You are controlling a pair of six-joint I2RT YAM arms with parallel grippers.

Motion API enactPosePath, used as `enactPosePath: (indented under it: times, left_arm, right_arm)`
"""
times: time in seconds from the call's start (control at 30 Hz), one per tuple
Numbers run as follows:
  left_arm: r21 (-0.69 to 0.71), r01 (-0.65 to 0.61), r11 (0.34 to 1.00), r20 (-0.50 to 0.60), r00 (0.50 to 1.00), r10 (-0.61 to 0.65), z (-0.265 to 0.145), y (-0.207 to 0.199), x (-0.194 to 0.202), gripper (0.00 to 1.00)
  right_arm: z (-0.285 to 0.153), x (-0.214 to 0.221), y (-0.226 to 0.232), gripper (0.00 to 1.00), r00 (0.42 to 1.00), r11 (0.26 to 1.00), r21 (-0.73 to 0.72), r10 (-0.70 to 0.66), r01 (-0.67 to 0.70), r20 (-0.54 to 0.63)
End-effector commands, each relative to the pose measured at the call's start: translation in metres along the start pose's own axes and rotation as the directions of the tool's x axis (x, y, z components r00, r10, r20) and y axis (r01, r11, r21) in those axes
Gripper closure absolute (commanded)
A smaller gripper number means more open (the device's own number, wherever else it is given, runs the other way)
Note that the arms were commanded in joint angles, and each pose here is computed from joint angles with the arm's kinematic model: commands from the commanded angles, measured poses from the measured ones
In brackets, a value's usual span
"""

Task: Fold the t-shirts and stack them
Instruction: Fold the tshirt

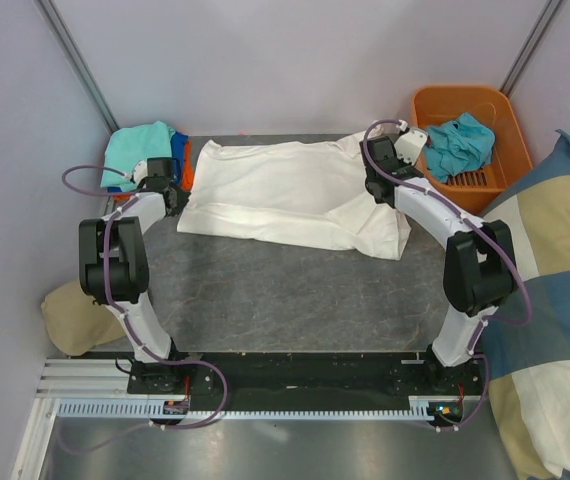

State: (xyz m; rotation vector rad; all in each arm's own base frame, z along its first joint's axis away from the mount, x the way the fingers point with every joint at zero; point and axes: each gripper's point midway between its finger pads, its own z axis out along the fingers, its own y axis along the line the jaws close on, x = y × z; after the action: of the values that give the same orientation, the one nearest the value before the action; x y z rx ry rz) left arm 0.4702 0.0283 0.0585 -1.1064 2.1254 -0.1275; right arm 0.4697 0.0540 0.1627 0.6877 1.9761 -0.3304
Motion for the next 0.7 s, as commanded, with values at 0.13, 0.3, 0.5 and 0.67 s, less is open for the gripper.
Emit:
enactPosePath:
  times: [0.13, 0.3, 0.5, 0.67]
  left_arm:
    - [0.04, -0.023, 0.999, 0.046, 0.999, 0.021, 0.013, -0.024, -0.024, 0.98]
    - [0.037, -0.029, 0.999, 0.037, 0.999, 0.028, 0.022, -0.029, -0.025, 0.98]
    - [0.044, -0.042, 0.998, 0.024, 0.999, 0.041, 0.028, -0.034, -0.024, 0.78]
    - [0.045, -0.046, 0.998, 0.042, 0.998, 0.044, 0.023, -0.038, -0.033, 0.0]
  right_arm:
    - [0.018, -0.02, 0.017, 1.0, 0.999, 0.999, -0.005, 0.038, -0.038, 0.029]
    - [0.028, -0.019, 0.023, 1.0, 0.999, 0.999, -0.002, 0.038, -0.038, 0.025]
    - [0.038, -0.02, 0.027, 0.98, 0.999, 0.999, 0.001, 0.048, -0.048, 0.02]
    - [0.039, -0.045, 0.041, 0.3, 0.997, 0.997, -0.054, 0.051, -0.048, 0.054]
